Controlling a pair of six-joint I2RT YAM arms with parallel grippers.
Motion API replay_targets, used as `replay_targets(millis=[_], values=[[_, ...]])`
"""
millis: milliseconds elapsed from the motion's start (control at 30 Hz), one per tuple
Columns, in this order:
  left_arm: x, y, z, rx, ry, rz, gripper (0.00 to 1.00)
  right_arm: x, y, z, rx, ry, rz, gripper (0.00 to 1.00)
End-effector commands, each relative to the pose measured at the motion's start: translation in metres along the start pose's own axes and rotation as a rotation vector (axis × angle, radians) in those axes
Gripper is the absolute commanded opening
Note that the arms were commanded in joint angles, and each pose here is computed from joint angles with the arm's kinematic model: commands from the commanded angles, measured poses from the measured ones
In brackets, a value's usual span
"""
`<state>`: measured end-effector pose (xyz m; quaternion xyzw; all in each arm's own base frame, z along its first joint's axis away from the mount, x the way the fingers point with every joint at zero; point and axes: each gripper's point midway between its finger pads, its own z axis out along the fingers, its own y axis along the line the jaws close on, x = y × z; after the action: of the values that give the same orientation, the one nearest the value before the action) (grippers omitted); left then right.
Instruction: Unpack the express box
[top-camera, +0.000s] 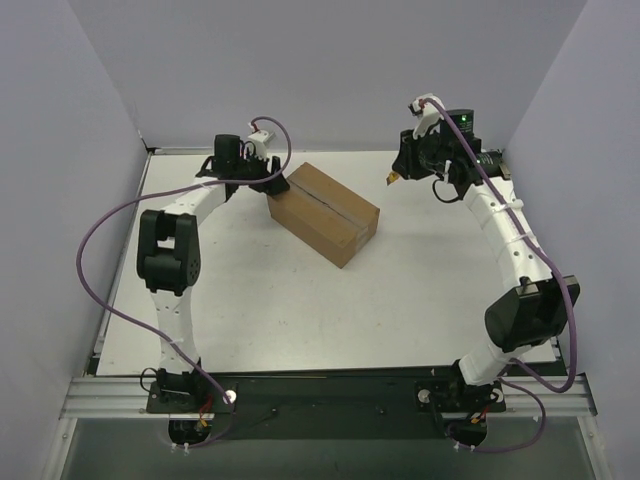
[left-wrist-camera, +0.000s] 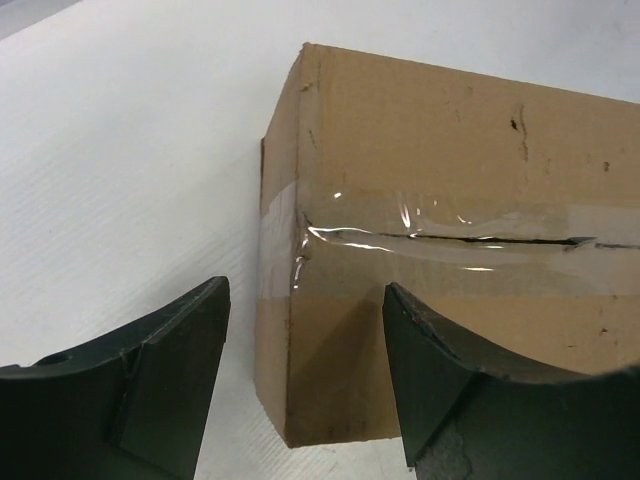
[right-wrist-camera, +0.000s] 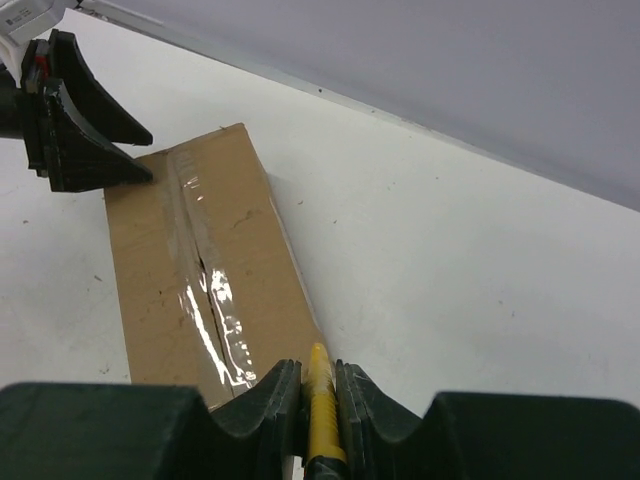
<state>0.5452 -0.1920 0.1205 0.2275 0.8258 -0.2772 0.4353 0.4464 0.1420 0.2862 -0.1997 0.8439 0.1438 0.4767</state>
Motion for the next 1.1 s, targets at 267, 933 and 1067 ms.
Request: replay_targets(millis=[267, 933, 1067], values=[[0.041, -0.07, 0.008, 0.414, 0.043, -0.118, 0.67, 0.007, 0.036, -0.029, -0.169, -0.008, 0.03, 0.0], [0.057, -0.141, -0.015, 0.448, 0.052, -0.338, 0.51, 0.004, 0.101, -0.014, 0.048, -0.117, -0.224, 0.0], [0.06, -0.135, -0.018, 0.406, 0.063, -0.382, 0.51, 0.01, 0.116, 0.009, 0.067, -0.127, -0.259, 0.0]])
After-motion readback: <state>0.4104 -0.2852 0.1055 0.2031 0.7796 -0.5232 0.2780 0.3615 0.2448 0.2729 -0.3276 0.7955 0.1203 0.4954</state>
